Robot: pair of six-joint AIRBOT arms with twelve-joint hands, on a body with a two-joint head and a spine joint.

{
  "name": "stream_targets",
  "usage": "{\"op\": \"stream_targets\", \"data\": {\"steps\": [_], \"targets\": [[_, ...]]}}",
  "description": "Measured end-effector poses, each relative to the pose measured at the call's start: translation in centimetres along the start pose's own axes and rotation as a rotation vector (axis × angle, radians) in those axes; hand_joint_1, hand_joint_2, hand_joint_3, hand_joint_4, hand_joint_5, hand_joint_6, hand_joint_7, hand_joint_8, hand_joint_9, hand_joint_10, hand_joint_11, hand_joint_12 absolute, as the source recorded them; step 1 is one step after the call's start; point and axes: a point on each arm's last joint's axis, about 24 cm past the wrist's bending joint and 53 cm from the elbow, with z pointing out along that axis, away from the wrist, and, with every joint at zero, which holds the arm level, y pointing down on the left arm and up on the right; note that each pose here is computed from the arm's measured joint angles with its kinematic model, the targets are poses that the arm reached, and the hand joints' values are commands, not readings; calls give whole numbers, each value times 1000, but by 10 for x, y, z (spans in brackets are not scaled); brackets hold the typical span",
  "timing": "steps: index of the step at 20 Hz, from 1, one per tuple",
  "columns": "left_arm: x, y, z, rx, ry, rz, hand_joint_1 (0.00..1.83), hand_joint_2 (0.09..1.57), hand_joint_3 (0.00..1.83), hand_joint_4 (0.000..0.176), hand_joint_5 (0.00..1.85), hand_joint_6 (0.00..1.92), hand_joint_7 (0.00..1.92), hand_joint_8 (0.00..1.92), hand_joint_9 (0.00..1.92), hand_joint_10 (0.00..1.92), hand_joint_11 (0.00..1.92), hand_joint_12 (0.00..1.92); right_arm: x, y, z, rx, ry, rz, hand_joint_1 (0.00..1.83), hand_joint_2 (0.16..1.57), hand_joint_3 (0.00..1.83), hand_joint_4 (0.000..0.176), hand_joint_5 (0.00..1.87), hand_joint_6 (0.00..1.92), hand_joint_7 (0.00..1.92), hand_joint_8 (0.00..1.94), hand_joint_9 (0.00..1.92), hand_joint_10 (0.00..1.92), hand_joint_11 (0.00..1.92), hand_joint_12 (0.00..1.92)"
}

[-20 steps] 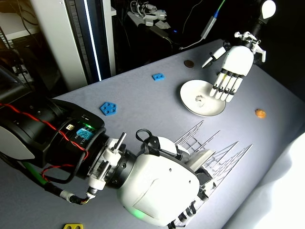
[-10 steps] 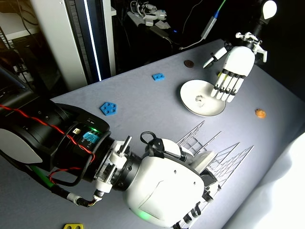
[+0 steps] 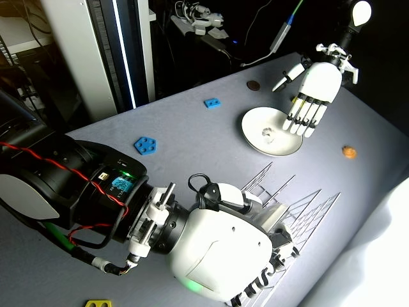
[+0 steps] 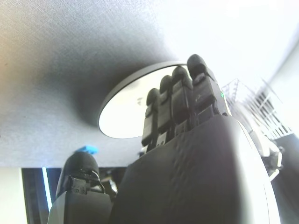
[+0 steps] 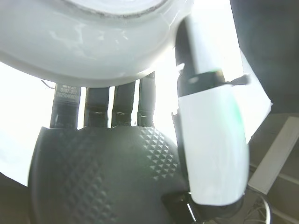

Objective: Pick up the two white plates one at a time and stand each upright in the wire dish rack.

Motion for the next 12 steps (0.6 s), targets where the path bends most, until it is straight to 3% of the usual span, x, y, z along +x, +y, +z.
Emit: {"op": "stream_targets", "data": {"steps": [12], "targets": [[1, 0, 0, -1, 2, 0, 0, 1119, 1, 0, 146, 1, 145, 1, 123, 1, 0, 261, 4, 11, -1, -36, 19, -47, 1020, 1050, 1, 0, 546, 196, 649, 0, 474, 407, 79, 1470]]}}
